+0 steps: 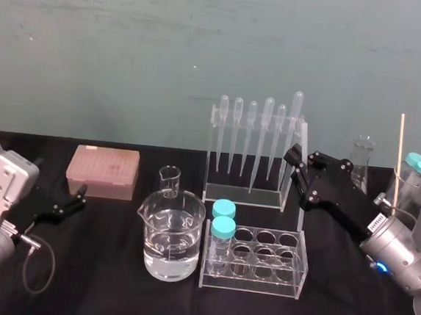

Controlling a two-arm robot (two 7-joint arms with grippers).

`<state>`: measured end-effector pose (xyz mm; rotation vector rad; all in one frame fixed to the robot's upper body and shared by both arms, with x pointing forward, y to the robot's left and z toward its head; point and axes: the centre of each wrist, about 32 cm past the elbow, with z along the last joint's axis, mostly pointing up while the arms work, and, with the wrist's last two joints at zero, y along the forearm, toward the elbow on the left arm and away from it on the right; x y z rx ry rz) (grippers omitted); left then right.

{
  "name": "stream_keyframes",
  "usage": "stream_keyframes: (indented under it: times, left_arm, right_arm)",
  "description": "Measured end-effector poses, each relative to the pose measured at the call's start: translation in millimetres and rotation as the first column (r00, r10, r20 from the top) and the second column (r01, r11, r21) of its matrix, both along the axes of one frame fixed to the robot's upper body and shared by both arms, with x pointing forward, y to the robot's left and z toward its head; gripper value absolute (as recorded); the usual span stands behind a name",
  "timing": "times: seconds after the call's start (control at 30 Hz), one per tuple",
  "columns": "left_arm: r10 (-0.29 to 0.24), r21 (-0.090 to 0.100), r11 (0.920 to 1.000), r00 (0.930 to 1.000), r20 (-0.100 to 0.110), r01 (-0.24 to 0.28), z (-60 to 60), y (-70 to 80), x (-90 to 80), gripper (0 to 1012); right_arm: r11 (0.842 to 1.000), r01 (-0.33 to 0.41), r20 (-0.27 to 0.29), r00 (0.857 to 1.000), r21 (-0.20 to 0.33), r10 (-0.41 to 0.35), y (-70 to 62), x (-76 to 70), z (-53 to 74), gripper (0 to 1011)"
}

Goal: Pick up the stirring rod with one hand, then place it down.

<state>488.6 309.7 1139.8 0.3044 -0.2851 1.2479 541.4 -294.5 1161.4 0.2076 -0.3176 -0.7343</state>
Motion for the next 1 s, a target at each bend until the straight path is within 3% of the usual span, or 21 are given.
stream_keyframes:
  times: [1.0]
  left_arm:
    - [0.0,0.0,1.0,1.0,0.0,0.0,0.0,0.0,0.0,1000]
  right_arm:
    - [1.0,-0.005,0.001,1.0,0.0,0.005,0.9,-0.6,1.2,68]
